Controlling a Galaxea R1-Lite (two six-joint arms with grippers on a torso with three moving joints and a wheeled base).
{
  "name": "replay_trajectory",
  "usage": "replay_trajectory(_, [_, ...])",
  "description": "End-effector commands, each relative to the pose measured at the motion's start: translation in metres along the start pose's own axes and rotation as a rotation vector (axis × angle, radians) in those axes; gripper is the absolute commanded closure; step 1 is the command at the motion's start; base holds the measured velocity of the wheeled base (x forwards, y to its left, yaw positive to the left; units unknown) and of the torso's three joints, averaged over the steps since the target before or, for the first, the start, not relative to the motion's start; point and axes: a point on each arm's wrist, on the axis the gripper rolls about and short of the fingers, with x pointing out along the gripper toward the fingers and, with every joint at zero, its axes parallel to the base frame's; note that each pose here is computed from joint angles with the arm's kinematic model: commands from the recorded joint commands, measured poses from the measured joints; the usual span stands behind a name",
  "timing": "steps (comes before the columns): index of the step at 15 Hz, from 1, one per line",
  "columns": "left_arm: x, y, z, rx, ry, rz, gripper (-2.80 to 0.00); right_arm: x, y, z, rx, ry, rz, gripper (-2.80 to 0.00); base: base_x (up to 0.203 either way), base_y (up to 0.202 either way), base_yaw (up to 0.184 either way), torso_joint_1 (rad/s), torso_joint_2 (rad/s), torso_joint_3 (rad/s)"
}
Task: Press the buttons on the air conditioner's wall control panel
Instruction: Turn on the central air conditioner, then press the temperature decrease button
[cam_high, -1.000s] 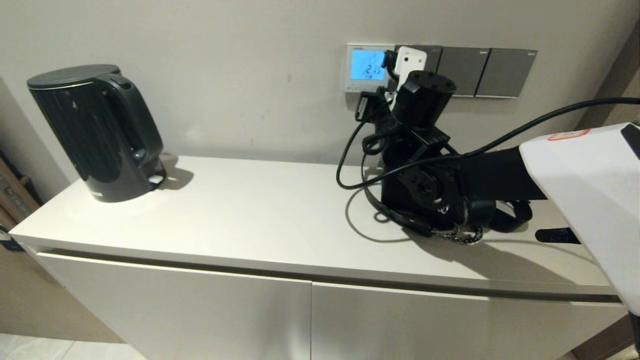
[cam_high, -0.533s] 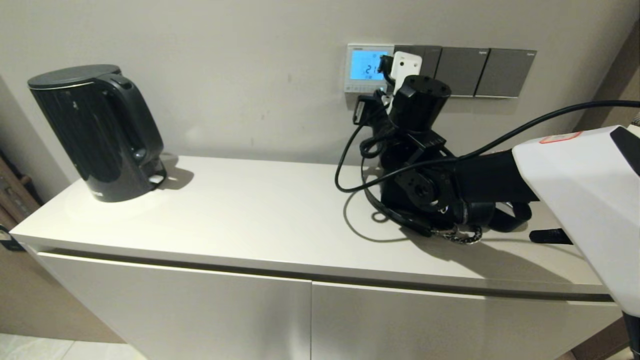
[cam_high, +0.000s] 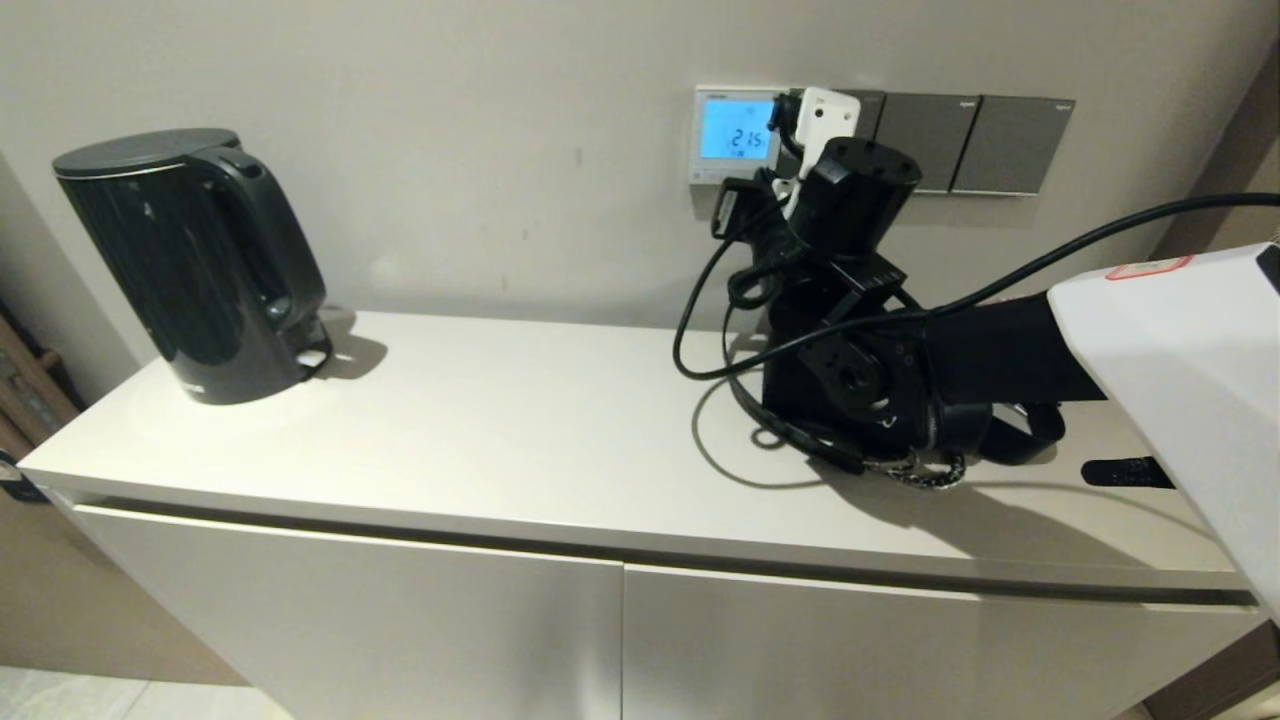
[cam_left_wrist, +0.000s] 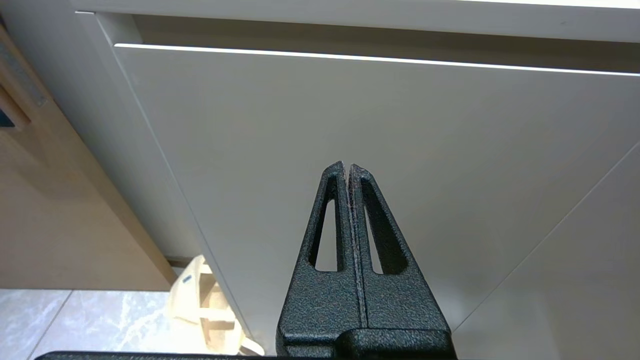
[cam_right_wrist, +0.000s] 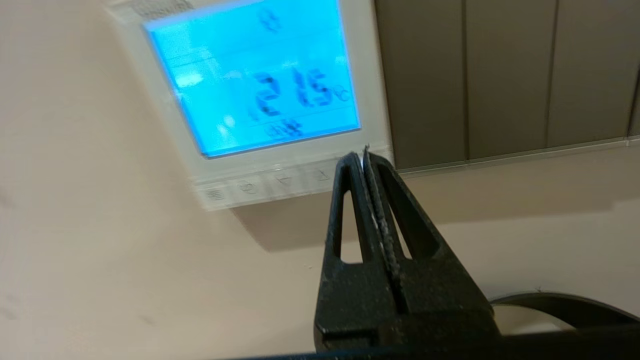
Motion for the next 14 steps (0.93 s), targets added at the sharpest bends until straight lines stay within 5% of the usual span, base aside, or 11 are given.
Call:
replay_trajectory(1, [0.0,0.0,0.0,0.0,0.0,0.0,0.0,-0.006,0.009,0.0,0.01,-0.002,0.017,0.0,0.0,0.0,0.0,0.0,0.0,0.0])
replay_trajectory(14, [0.0,0.0,0.0,0.0,0.001,0.0,0.0,-0.012,0.037,-0.017,-0.027,-0.025,0.053,0.0,0.0,0.0,0.0,0.0,0.0,0.0])
